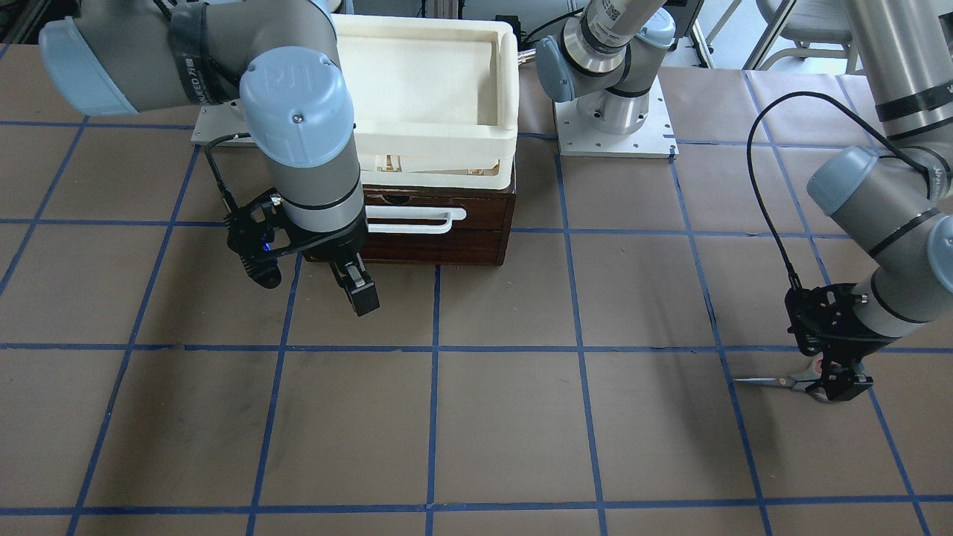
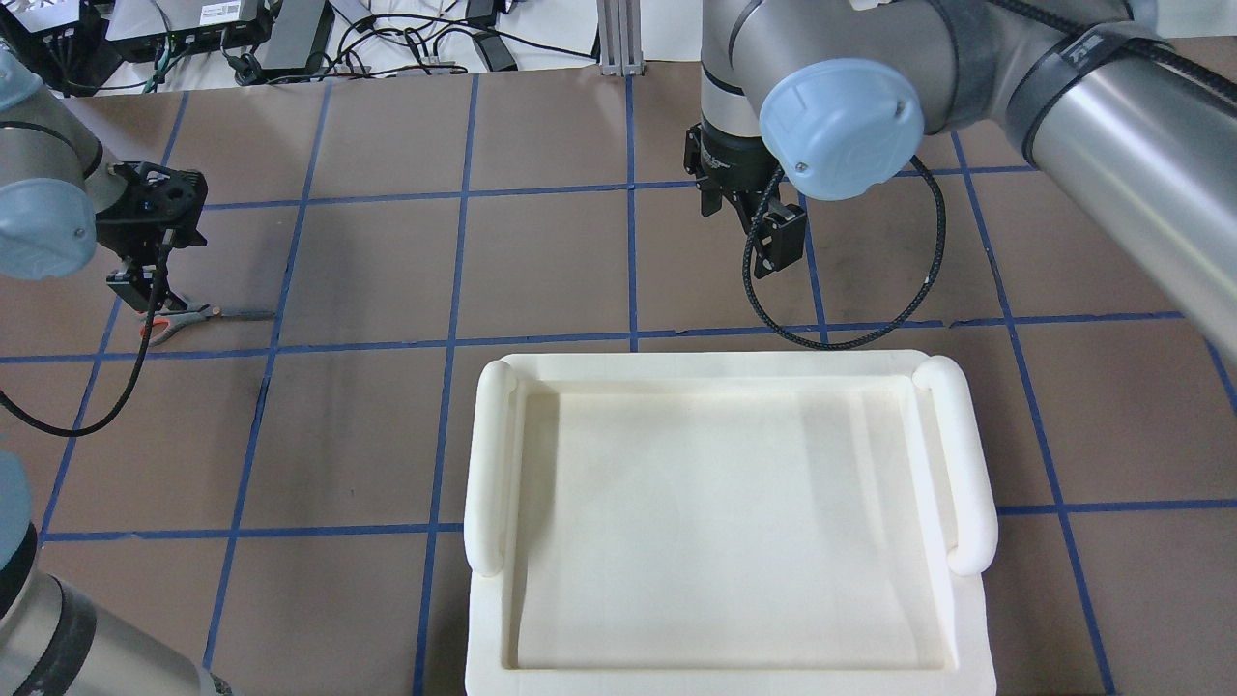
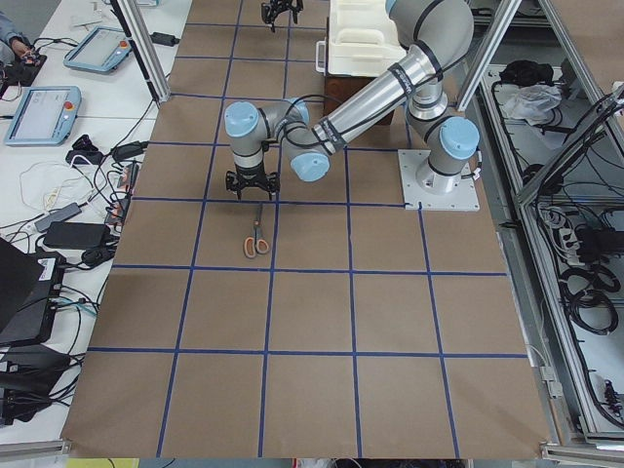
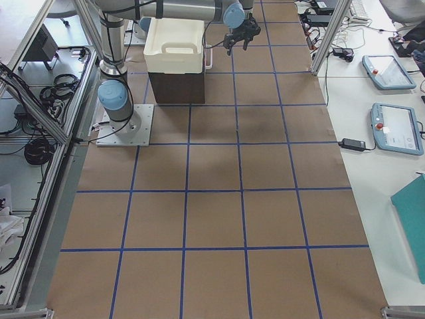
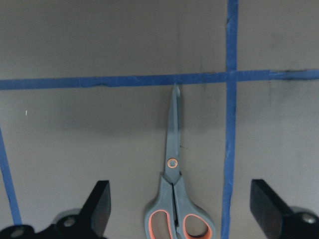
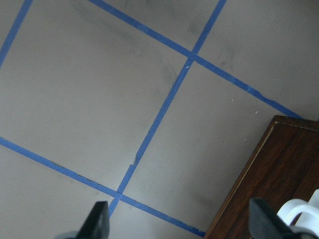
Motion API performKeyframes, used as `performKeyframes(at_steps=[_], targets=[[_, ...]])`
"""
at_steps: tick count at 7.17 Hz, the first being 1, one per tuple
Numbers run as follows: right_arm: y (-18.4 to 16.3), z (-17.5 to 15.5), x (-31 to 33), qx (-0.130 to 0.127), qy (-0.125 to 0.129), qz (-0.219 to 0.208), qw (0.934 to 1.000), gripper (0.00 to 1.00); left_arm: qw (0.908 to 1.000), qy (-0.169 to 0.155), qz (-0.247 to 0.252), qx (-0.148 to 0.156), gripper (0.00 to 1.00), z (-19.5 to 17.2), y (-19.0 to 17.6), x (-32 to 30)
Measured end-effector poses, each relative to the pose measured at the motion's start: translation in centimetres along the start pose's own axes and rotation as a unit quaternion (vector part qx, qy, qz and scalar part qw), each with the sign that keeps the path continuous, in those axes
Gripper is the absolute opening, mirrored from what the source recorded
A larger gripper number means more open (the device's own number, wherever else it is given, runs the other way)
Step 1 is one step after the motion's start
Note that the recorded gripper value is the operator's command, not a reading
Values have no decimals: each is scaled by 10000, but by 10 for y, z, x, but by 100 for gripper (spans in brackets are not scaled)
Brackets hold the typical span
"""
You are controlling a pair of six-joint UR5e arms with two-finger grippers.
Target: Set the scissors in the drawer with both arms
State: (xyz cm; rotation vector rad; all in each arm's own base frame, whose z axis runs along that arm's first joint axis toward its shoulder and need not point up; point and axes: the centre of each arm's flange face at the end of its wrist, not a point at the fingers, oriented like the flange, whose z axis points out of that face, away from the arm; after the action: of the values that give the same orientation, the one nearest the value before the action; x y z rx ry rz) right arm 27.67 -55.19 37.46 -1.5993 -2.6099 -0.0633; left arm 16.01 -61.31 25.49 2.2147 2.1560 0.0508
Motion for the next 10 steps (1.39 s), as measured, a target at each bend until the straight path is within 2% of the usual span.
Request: performKeyframes(at_steps=[2, 3, 4, 7, 8, 10], targets=[[15, 26, -9, -446, 281, 760, 9957, 100, 9988, 42, -425, -255, 100, 13, 4, -5], [20, 35, -10, -674, 442, 1021, 9915, 100, 9988, -56, -457, -182, 100, 16, 3, -9], [24, 43, -12, -818, 596, 1238, 9871, 100, 9997, -169, -173, 17, 100, 19, 5, -12], [28, 65, -12, -951, 1057, 1622, 9764, 100, 9969, -359, 490, 504, 100, 41, 43, -5], [28, 66, -11, -956, 1130, 1679, 9746, 100, 9962, -335, 590, 538, 100, 48, 48, -3], [28, 68, -9, -950, 1227, 1783, 9717, 100, 9969, -153, 648, 415, 100, 65, 53, -2]])
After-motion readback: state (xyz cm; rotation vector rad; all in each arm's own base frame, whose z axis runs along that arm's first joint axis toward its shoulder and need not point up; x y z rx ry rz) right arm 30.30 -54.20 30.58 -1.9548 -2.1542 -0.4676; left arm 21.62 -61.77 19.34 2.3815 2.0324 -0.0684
